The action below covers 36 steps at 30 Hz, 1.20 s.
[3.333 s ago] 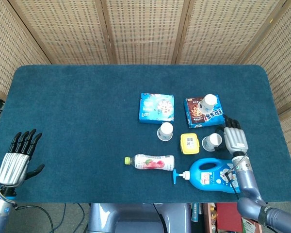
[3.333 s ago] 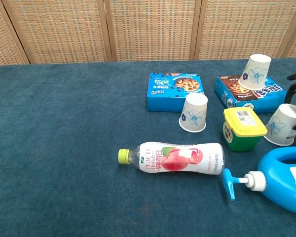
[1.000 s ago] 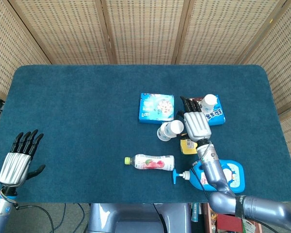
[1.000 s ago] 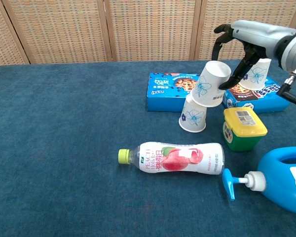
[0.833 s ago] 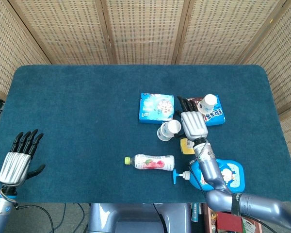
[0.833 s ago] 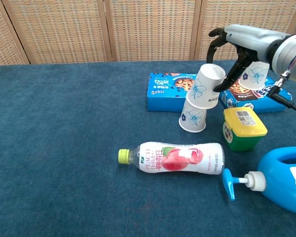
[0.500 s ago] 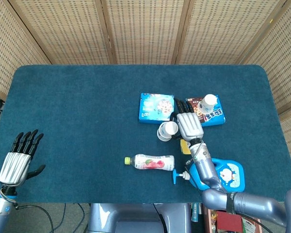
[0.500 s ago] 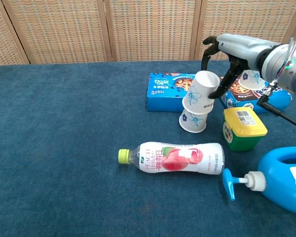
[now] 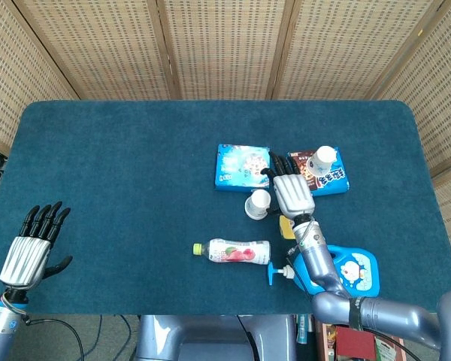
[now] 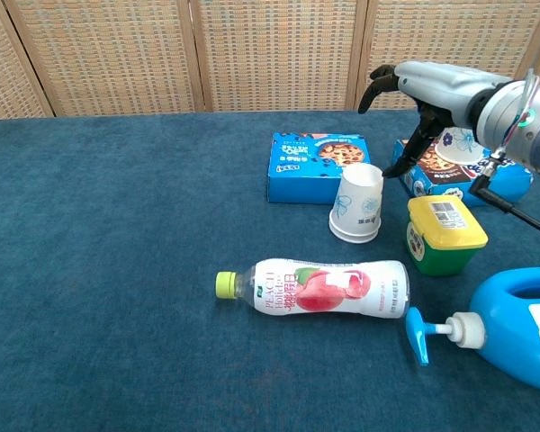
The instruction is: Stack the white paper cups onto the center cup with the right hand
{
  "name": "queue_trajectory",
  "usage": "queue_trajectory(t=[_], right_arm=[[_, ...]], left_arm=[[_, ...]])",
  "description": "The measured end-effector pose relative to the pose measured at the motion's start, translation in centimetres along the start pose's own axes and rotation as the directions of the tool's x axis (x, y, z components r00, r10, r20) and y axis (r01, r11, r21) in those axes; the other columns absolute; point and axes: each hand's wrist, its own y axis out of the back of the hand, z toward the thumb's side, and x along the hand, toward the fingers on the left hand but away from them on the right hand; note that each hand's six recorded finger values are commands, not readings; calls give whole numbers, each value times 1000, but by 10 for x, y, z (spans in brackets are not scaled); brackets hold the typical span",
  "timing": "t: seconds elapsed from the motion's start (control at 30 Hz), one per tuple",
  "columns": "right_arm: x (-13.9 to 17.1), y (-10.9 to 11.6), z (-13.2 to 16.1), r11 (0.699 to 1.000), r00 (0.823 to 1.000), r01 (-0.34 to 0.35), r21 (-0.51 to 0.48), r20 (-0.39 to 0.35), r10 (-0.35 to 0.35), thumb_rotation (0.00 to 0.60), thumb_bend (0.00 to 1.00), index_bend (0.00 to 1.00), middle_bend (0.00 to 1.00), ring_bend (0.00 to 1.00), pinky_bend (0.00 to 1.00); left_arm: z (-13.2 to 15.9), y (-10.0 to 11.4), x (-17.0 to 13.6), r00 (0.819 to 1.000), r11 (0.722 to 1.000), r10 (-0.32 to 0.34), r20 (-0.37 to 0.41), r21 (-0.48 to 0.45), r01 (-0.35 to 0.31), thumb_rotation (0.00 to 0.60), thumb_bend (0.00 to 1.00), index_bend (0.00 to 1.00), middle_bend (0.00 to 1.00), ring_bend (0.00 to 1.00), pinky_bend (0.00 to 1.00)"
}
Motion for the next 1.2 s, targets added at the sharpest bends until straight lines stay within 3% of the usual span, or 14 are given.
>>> queue_trajectory(t=[0.43, 0.87, 1.2], right_arm=[[-11, 46, -13, 994, 996, 81, 79, 20, -83, 600, 94, 269, 0, 0, 0], [-37, 56, -55, 992, 990, 59, 115, 117, -73, 600, 94, 269, 0, 0, 0], [-64, 58, -98, 988, 977, 19, 154, 209, -52, 600, 94, 286, 0, 0, 0]], left_arm=[[-2, 0, 1, 1000, 1000, 0, -7, 5, 0, 600, 209, 0, 0, 0, 0], [-1, 1, 2, 1000, 1000, 18, -16, 24, -18, 600, 209, 0, 0, 0, 0], [-4, 3, 3, 999, 999, 27, -42, 43, -25, 600, 209, 0, 0, 0, 0]])
